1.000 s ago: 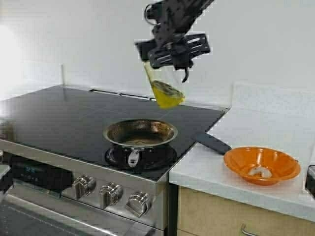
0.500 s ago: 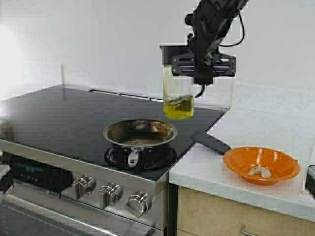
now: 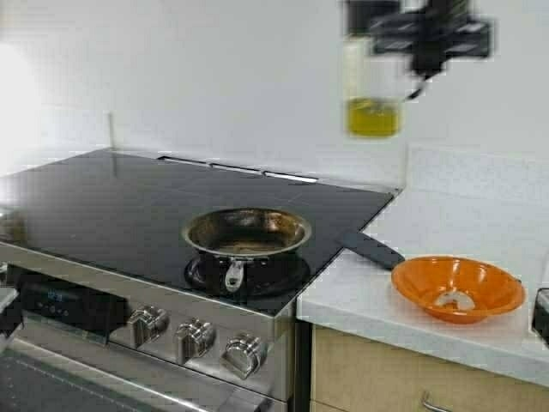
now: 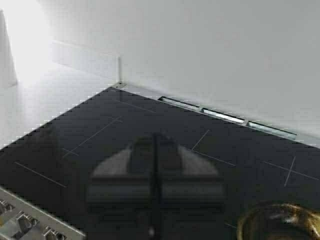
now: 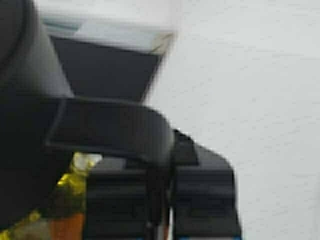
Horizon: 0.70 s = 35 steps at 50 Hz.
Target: Add oil to the pan and cook the shrimp and serve it
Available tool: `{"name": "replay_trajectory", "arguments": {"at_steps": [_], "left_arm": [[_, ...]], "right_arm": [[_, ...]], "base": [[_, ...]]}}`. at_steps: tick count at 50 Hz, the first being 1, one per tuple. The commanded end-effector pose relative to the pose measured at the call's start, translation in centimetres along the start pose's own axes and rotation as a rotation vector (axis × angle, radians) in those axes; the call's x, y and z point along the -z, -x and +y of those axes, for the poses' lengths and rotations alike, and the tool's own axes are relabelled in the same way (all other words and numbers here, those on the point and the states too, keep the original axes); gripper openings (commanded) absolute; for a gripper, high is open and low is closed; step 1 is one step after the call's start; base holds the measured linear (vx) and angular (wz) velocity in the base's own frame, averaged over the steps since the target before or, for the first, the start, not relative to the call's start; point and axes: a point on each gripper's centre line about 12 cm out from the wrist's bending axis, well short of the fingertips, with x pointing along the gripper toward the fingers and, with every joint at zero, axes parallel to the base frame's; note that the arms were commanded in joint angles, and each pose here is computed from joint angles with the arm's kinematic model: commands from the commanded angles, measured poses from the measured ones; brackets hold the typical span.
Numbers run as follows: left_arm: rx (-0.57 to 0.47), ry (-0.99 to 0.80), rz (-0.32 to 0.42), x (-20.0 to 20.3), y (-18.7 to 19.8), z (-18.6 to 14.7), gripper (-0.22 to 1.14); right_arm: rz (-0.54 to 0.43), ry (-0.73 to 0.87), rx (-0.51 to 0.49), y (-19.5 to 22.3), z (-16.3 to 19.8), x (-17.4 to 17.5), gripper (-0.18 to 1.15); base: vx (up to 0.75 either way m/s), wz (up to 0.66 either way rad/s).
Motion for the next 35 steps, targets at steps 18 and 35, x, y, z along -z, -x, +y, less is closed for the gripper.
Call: {"name": "replay_trajectory", "arguments": {"at_steps": [18, 35], "left_arm": [[0.000, 0.014, 0.005, 0.2, 0.0, 0.0, 0.03], [0.000, -0.005, 0.012, 0.5, 0.1, 0.0, 0.03]], "right_arm": [[-0.091, -0.077, 0.232, -1.6, -21.5, -10.5, 0.08], [-0.014, -0.108, 0.366, -9.7, -31.5, -7.8, 0.07]], "base": [[0.00, 0.00], [0.00, 0.00]]}}
